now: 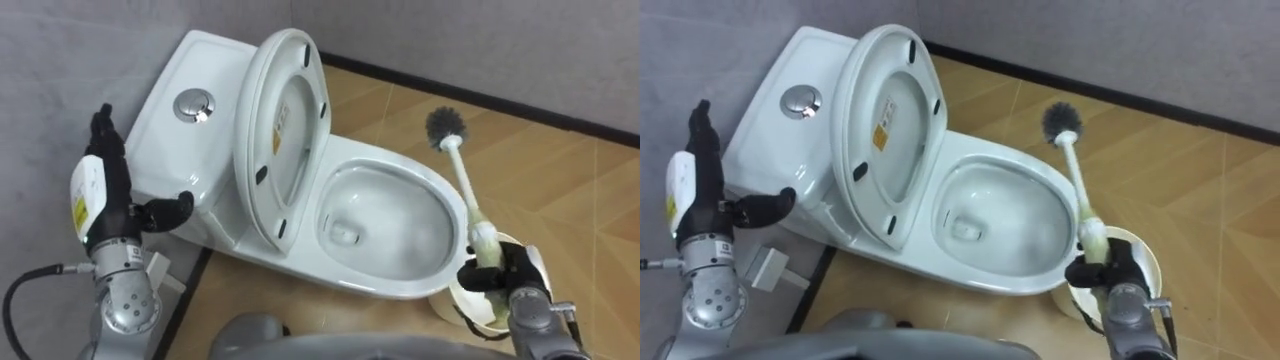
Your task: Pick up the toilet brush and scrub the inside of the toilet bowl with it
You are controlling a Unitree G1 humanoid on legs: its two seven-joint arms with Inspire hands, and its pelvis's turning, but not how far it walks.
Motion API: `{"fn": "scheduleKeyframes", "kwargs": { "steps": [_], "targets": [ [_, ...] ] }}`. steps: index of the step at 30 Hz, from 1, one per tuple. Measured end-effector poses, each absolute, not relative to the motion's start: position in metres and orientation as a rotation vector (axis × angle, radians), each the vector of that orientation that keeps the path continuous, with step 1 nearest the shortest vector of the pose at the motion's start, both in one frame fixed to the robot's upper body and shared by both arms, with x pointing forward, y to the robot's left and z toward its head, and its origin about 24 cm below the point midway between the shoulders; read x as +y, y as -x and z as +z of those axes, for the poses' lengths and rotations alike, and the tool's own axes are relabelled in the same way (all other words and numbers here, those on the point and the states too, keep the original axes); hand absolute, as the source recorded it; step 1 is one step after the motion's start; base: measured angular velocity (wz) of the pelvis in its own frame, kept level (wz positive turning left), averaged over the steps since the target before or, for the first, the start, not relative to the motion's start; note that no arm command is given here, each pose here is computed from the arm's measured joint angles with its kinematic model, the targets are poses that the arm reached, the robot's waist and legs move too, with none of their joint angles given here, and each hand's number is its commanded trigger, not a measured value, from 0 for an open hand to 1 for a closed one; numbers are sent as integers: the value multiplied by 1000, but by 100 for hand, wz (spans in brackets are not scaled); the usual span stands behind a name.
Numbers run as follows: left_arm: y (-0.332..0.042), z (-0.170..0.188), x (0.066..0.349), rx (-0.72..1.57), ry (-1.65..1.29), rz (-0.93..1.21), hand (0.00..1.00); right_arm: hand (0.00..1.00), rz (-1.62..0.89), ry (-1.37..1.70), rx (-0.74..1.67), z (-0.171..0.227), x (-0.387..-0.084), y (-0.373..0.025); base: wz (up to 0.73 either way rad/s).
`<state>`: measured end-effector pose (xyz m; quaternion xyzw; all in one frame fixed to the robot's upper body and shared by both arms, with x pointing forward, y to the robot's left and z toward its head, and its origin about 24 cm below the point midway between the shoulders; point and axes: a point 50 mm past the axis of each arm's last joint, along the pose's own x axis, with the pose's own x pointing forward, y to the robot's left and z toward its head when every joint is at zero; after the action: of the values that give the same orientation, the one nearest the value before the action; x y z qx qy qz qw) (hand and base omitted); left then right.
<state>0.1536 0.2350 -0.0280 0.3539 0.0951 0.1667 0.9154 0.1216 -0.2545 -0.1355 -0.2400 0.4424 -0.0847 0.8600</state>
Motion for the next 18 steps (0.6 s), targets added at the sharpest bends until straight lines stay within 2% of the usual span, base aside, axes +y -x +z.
{"fn": "scheduleKeyframes", "kwargs": {
  "steps": [6,12,18],
  "targets": [
    [-155,-30,231,203,-742,283,0,100,-80,550,967,-139,-253,-117,3],
    [-149,-45,231,305,-759,190,0,100,-21,583,1019,-142,-255,-112,-4],
    [-144,-52,231,345,-805,143,0,100,24,682,1019,-137,-267,-115,-2]
  ]
}}
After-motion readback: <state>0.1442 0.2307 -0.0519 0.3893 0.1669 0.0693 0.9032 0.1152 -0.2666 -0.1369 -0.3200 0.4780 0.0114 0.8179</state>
